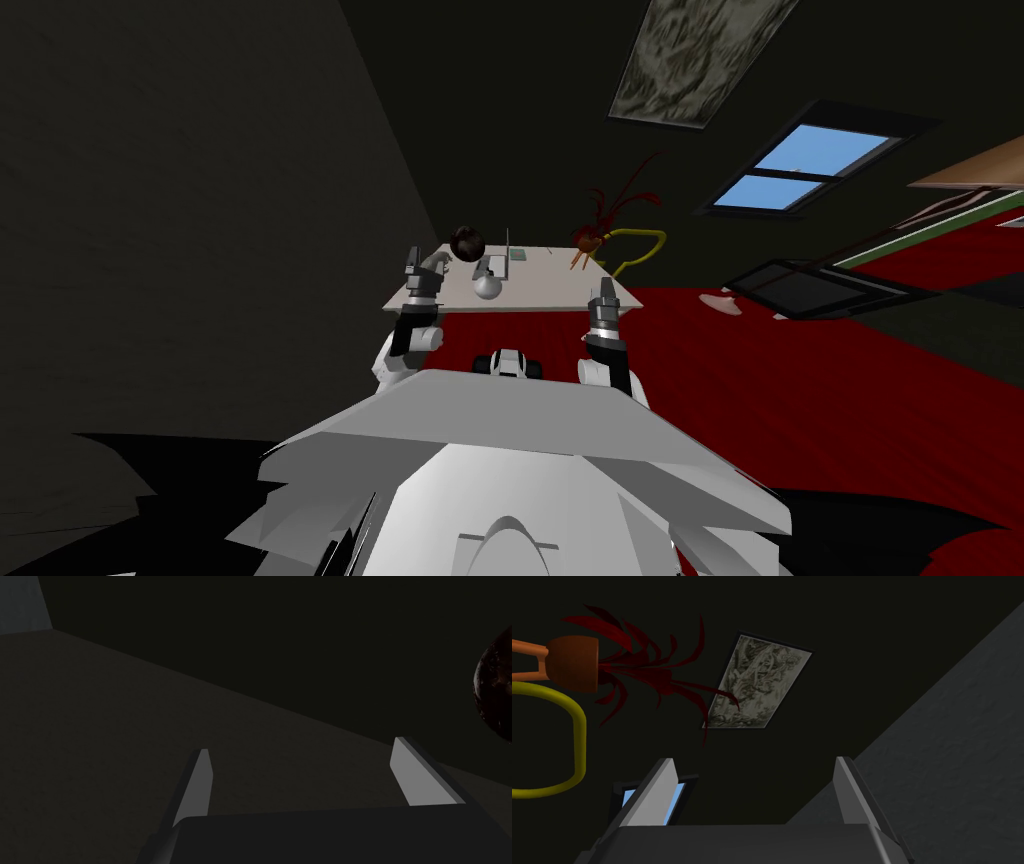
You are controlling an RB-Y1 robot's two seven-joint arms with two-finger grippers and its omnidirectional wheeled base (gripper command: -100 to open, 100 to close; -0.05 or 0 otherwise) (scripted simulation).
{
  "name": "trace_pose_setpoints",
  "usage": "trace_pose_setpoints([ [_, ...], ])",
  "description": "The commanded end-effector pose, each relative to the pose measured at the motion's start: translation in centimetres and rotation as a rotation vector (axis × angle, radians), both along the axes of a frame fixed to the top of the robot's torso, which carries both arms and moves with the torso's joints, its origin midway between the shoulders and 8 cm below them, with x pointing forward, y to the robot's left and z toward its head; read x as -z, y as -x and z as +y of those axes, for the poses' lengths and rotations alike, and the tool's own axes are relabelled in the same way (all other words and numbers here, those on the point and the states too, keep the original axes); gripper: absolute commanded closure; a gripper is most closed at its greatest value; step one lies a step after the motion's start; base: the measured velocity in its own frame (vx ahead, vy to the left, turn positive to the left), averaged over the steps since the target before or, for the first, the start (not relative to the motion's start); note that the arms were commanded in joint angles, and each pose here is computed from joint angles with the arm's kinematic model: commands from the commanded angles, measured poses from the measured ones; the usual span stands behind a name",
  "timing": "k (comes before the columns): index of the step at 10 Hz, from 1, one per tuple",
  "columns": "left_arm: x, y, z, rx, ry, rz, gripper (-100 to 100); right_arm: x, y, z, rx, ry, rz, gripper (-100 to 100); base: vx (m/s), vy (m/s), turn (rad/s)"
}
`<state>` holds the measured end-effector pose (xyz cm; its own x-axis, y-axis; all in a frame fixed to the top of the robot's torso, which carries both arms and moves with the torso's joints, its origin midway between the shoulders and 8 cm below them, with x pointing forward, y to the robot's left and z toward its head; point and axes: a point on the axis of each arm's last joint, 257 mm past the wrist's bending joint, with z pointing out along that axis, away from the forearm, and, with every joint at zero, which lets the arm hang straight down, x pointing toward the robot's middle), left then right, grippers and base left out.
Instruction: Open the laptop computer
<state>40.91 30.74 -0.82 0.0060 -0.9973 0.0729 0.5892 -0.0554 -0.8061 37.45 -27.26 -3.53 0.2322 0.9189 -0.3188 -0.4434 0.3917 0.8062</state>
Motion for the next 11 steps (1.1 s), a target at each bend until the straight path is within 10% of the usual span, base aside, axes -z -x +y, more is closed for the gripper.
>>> trace_pose_setpoints([
  [1,0.8,-1.6,1.9,-0.027,0.018,0.047,-100,0.0,0.0,0.0,0.000,0.000,0.000,0,0.058,-0.118,-0.046],
  [11,4.8,-7.5,10.5,-0.141,0.187,0.229,-100,0.0,0.0,0.0,0.000,0.000,0.000,0,0.062,-0.131,-0.049],
])
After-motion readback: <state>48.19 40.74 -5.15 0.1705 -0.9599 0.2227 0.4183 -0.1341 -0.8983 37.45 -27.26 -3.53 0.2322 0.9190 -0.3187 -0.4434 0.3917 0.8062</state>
